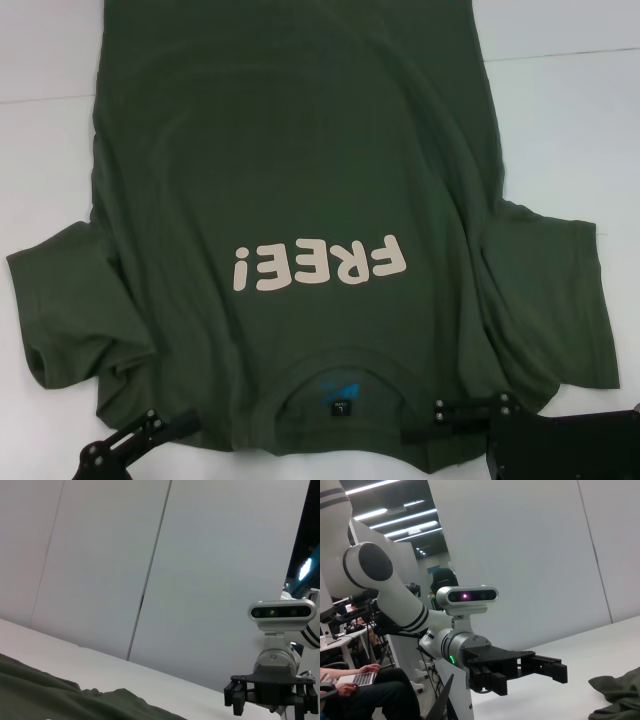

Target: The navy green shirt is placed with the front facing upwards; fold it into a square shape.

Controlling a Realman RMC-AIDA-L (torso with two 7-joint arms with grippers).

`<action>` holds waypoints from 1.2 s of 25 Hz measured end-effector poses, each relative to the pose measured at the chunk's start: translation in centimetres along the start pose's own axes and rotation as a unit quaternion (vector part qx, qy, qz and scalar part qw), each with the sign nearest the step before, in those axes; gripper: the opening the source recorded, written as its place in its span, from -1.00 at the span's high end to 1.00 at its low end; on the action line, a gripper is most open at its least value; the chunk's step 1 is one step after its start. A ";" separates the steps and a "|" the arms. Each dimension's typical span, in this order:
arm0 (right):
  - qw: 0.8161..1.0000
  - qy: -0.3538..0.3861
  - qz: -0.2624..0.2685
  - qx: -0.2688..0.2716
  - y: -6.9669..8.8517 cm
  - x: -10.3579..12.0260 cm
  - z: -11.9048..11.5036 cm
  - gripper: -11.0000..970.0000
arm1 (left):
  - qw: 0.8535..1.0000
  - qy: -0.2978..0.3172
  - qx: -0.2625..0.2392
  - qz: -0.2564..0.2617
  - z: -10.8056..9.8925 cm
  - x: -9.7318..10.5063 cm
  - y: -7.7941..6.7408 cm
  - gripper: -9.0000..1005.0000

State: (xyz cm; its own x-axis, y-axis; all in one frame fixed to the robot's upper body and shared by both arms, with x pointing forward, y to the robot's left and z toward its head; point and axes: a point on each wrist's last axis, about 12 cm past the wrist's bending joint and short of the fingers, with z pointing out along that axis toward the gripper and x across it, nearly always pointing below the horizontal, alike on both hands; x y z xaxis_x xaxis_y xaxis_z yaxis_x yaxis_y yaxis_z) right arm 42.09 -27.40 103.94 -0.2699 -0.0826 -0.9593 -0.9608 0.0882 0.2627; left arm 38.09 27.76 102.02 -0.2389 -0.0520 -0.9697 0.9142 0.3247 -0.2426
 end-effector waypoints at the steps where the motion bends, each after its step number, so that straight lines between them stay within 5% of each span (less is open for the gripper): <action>1: 1.000 0.000 0.000 0.000 0.0 0.0 0.0 -0.45 | 1.000 -0.001 -0.001 0.000 0.0 0.0 0.0 -0.86; 6: 1.000 -0.002 0.001 -0.003 0.1 -0.1 0.0 -0.45 | 0.999 -0.005 -0.009 -0.033 -0.3 -0.5 0.5 -0.86; 14: 1.000 -0.002 0.008 -0.007 0.0 -0.3 -0.1 -0.45 | 0.980 0.021 -0.022 -0.199 -0.7 -3.2 3.5 -0.86; 20: 1.000 -0.003 0.007 -0.011 -0.1 -0.5 0.0 -0.45 | 0.937 0.031 -0.061 -0.342 -1.4 -5.7 6.4 -0.86; 23: 1.000 -0.003 0.006 -0.011 -0.1 -0.5 0.0 -0.45 | 0.901 0.030 -0.091 -0.424 -2.1 -6.7 7.8 -0.86; 30: 1.000 -0.002 0.005 -0.012 -0.2 -0.6 0.0 -0.45 | 0.855 0.025 -0.134 -0.500 -3.2 -8.4 9.4 -0.83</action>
State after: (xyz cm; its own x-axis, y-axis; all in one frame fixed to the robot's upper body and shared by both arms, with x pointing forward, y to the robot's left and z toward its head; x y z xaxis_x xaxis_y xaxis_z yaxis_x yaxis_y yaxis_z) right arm 42.43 -27.41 104.42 -0.2792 -0.0775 -0.9571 -0.9593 0.0661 0.2745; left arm 47.68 34.24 107.94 -0.8771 -0.3919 -0.2776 0.1390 0.3461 -0.9279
